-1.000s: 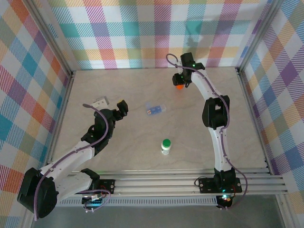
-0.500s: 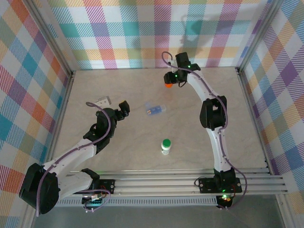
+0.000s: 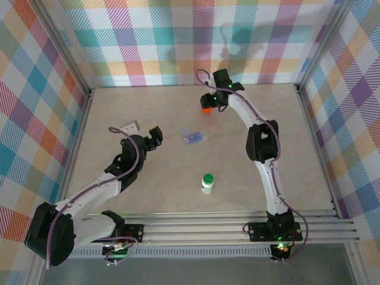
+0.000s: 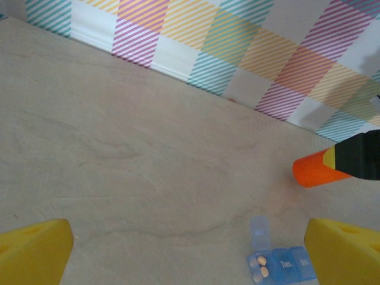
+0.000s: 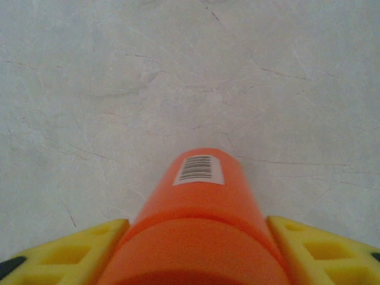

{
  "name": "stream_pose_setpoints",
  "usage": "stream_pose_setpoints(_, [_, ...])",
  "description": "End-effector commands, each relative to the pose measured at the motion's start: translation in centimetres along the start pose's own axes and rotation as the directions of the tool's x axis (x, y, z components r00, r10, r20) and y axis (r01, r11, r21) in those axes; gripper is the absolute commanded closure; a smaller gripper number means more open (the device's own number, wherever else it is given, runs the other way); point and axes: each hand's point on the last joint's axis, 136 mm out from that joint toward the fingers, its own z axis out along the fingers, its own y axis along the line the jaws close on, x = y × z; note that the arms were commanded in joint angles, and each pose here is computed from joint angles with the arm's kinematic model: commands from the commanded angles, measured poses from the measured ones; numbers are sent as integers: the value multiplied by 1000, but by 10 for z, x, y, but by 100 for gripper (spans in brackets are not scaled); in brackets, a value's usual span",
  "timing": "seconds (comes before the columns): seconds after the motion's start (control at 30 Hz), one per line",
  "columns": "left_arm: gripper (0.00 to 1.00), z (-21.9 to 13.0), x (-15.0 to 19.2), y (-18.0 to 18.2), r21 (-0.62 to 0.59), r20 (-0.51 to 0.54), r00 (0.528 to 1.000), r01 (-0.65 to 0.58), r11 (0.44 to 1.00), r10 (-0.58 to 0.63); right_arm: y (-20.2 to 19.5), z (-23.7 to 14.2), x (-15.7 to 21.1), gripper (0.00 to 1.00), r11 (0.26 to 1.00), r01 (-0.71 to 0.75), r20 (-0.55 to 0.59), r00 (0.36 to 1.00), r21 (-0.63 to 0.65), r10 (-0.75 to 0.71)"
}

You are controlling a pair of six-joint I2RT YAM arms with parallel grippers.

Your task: Sort the pills into containers

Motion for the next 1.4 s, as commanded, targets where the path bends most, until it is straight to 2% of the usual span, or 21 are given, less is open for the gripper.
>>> stream_pose_setpoints(0.0, [0,0,-18,-9,20,39,999,24,1000,-25,3,-3,-13,42,1000,6,35,999,5,-6])
stream_pose_setpoints(0.23, [0,1,-18,-9,18,37,999,22,1000,-23,6,-4,-14,43,1000,7,35,999,-6,-7])
stream_pose_setpoints(0.47, [0,2,-17,-10,20,31,999,19,1000,-20,27,-18,-33,39,993,8,100,995,-116,3])
stream_pose_setpoints(0.67, [0,1,-19,-12,25,33,999,0,1000,-1,35,-54,-58,27,992,9,184,983,-125,14])
stream_pose_setpoints(0.87, [0,-1,-22,-12,17,24,1000,-10,1000,10,49,-112,-67,25,991,49,255,967,-126,-15])
stream_pose_setpoints(0.97, [0,0,-18,-10,5,3,1000,-7,1000,7,61,-141,-58,26,991,74,277,960,-113,-40])
stream_pose_setpoints(1.17, [0,1,-8,0,-24,-26,1000,7,1000,-7,78,-174,-5,31,987,108,266,961,-117,-73])
stream_pose_setpoints(1.23, [0,6,-2,0,-24,-64,998,16,1000,-18,79,-177,18,33,987,85,256,966,-140,-48])
stream_pose_setpoints(1.37, [10,25,14,5,-66,-187,980,51,997,-63,82,-161,55,35,983,74,209,977,-169,-38])
